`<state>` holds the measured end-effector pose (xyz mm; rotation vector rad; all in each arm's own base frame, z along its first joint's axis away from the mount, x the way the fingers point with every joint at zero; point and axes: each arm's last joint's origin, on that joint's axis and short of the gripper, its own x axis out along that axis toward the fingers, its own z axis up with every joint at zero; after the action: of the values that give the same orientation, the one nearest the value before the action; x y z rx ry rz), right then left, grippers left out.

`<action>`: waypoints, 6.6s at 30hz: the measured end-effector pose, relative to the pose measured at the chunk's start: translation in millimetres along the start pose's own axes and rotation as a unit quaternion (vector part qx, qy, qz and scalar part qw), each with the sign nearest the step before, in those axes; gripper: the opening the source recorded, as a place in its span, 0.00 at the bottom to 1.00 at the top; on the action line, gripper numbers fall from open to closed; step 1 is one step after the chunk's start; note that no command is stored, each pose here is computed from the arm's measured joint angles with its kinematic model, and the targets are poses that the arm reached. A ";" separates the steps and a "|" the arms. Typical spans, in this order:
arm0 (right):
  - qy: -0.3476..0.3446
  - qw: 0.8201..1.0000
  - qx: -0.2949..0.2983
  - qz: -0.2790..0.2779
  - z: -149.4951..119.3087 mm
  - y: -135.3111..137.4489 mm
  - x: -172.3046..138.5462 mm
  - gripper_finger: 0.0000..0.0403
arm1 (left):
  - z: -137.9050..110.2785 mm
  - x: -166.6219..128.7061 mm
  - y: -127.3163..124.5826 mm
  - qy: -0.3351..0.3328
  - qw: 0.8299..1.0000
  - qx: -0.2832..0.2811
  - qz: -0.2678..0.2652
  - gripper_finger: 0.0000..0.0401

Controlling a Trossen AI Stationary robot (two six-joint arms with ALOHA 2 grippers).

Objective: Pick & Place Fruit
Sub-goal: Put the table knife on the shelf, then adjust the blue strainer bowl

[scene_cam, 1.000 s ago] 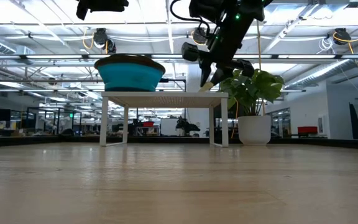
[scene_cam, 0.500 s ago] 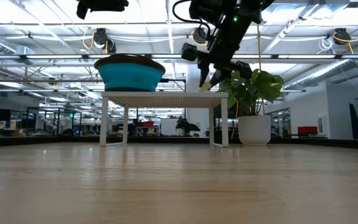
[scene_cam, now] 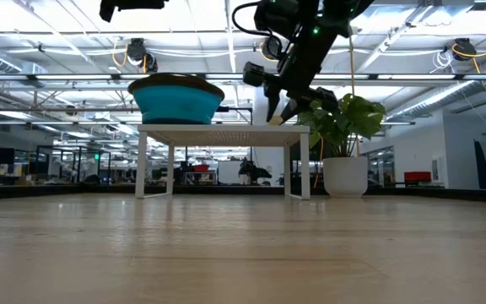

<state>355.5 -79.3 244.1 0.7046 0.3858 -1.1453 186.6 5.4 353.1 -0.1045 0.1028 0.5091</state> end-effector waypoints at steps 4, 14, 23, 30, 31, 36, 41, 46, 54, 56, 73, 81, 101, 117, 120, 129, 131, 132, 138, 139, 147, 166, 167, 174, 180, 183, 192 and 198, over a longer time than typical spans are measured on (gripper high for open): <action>-0.001 1.000 0.000 0.001 0.2 0.4 0.0 0.27 | 0.6 -1.0 0.5 -0.001 1.000 -0.001 0.000 0.23; 0.002 1.000 0.000 0.004 0.1 0.5 -0.1 0.33 | 0.1 -0.9 0.6 0.001 1.000 0.000 0.000 0.23; 0.004 1.000 -0.024 0.005 -0.2 0.7 -0.5 0.29 | 0.0 -1.7 1.0 0.002 1.000 0.001 0.000 0.23; -0.001 0.999 -0.029 0.015 4.9 0.8 -6.3 0.25 | 0.0 -1.7 1.0 0.002 1.000 0.000 0.000 0.23; -0.003 0.999 -0.029 0.017 6.6 0.7 -8.2 0.25 | 0.0 -1.7 1.0 0.002 1.000 0.000 0.000 0.23; -0.004 0.999 -0.034 0.016 11.9 -2.4 -15.7 0.22 | 0.0 -1.7 1.0 0.002 1.000 0.001 0.000 0.23; 0.017 0.999 -0.042 -0.017 9.8 -11.0 -14.7 0.16 | 0.1 -1.7 1.0 0.002 1.000 0.001 0.000 0.23; 0.018 0.998 -0.052 -0.017 9.2 -11.1 -15.0 0.09 | 0.1 -1.7 1.0 0.001 1.000 0.001 0.000 0.23; 0.039 0.997 -0.060 -0.002 8.1 -9.8 -15.1 0.00 | 0.2 -1.7 1.0 0.001 1.000 0.001 0.000 0.23; 0.039 0.997 -0.062 -0.002 8.0 -9.8 -15.0 0.01 | 0.2 -1.7 1.0 0.001 1.000 0.000 0.000 0.23; 0.052 0.996 -0.068 0.007 2.3 -7.2 -13.4 0.00 | 0.2 -1.6 1.2 0.000 1.000 0.000 0.003 0.23; 0.061 0.996 -0.065 0.021 1.4 -5.0 -14.3 0.00 | 0.2 -1.6 1.2 0.000 1.000 0.006 0.003 0.23; 0.028 0.996 -0.077 0.044 9.7 -1.0 -24.2 0.00 | -3.1 -3.9 3.8 0.015 1.000 0.019 0.019 0.23; -0.082 0.982 -0.147 0.081 51.3 -16.4 -102.1 0.00 | -10.4 -24.7 44.2 0.024 0.968 -0.066 0.241 0.23; -0.083 0.982 -0.149 0.085 53.4 -19.0 -108.3 0.00 | -13.7 -24.5 55.5 0.029 0.954 -0.094 0.282 0.23; -0.093 0.974 -0.174 0.108 56.5 -21.1 -123.9 0.00 | -21.0 -18.4 87.7 0.068 0.925 -0.183 0.324 0.23; -0.093 0.974 -0.175 0.108 57.5 -22.9 -125.7 0.00 | -23.1 -17.4 94.6 0.082 0.920 -0.203 0.326 0.23; -0.094 0.974 -0.174 0.109 58.2 -23.0 -126.4 0.00 | -24.2 -15.4 97.8 0.090 0.917 -0.215 0.324 0.23; -0.104 0.965 -0.214 0.109 58.6 -24.4 -132.5 0.00 | -31.0 -1.1 112.3 0.137 0.907 -0.250 0.309 0.23; -0.109 0.963 -0.223 0.103 57.9 -25.2 -134.7 0.00 | -32.1 1.0 114.2 0.142 0.905 -0.253 0.310 0.23; -0.136 0.948 -0.273 0.086 43.9 -50.4 -148.2 0.00 | -35.4 9.3 123.3 0.158 0.899 -0.270 0.307 0.23; -0.210 0.867 -0.243 0.380 25.7 -164.9 -159.5 0.00 | -34.4 16.2 124.9 0.159 0.905 -0.280 0.278 0.23; -0.215 0.866 -0.239 0.383 25.2 -167.0 -160.1 0.00 | -35.5 18.3 125.3 0.161 0.903 -0.283 0.279 0.23; -0.223 0.865 -0.233 0.385 25.9 -171.2 -162.9 0.00 | -41.2 32.1 127.8 0.174 0.897 -0.292 0.284 0.23; -0.230 0.868 -0.238 0.371 26.2 -171.7 -162.4 0.00 | -38.5 42.3 127.2 0.160 0.906 -0.306 0.246 0.23; -0.235 0.868 -0.241 0.364 26.6 -171.9 -162.2 0.00 | -37.1 43.8 126.1 0.157 0.910 -0.311 0.226 0.23; -0.238 0.870 -0.244 0.357 26.8 -172.1 -161.9 0.00 | -24.8 15.3 125.5 0.099 0.906 -0.296 0.286 0.23; -0.239 0.870 -0.244 0.356 26.8 -172.1 -162.0 0.00 | -38.8 3.5 125.7 0.161 0.878 -0.299 0.338 0.23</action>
<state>133.3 -25.9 309.8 0.0667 -0.0315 -0.4436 125.1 111.3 305.0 -0.7843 0.3127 1.2147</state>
